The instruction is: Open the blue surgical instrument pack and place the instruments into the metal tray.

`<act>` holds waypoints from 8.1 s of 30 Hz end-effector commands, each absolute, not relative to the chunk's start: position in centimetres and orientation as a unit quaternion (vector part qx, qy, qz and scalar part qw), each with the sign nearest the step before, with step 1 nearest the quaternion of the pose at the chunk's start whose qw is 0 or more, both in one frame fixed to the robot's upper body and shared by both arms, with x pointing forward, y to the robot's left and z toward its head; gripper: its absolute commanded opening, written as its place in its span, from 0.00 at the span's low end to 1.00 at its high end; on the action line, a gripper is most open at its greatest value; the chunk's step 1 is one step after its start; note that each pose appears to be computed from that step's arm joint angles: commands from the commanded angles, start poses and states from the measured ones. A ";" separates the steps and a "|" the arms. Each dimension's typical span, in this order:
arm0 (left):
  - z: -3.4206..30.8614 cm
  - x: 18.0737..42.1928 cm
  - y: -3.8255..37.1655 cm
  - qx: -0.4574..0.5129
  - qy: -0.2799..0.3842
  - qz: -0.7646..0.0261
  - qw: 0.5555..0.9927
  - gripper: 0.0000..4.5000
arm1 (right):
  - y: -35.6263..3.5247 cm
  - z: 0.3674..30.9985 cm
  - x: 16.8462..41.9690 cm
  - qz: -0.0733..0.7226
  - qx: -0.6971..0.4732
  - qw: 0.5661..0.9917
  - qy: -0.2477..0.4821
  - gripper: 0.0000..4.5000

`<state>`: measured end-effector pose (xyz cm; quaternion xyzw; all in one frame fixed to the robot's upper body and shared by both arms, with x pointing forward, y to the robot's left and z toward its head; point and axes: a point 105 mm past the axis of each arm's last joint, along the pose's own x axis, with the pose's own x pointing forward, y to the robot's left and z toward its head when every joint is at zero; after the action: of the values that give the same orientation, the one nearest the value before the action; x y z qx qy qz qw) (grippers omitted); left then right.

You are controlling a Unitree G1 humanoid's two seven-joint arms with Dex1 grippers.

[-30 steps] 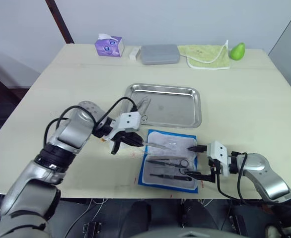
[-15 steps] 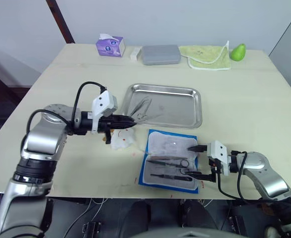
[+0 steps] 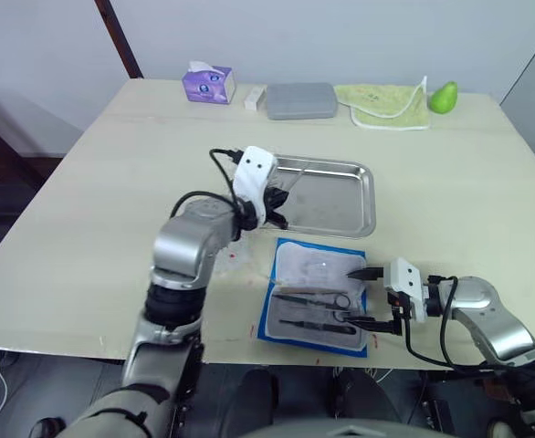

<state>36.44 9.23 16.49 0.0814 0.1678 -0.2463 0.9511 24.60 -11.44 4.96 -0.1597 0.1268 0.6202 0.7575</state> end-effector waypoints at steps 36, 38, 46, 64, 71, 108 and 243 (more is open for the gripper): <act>11.7 39.2 7.2 0.084 0.233 -0.125 0.961 0.02 | -13.5 1.2 22.5 0.607 -0.151 0.740 0.249 1.00; 11.6 39.2 7.2 0.084 0.234 -0.125 0.961 0.02 | -13.5 1.2 22.5 0.606 -0.151 0.740 0.250 1.00; 11.6 39.0 7.0 0.081 0.235 -0.129 0.960 0.59 | -13.5 1.2 22.6 0.606 -0.150 0.741 0.249 1.00; 18.0 31.8 4.2 0.020 0.011 -0.530 0.848 0.99 | -13.0 1.6 23.0 0.605 -0.137 0.751 0.227 1.00; 17.9 29.1 8.4 0.048 -0.008 -0.640 0.767 0.99 | -12.9 1.6 23.0 0.603 -0.135 0.754 0.221 1.00; 11.8 27.7 10.0 0.187 0.128 -0.687 0.690 0.47 | -12.7 1.5 22.7 0.595 -0.127 0.764 0.213 1.00; 15.9 28.6 17.0 0.323 0.151 -0.642 0.679 0.01 | -10.5 0.0 23.6 0.607 -0.146 0.747 0.228 1.00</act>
<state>28.65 17.21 13.89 0.3236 0.1933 -0.6441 0.6656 25.28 -9.13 5.04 -0.1549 0.1165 0.6188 0.7613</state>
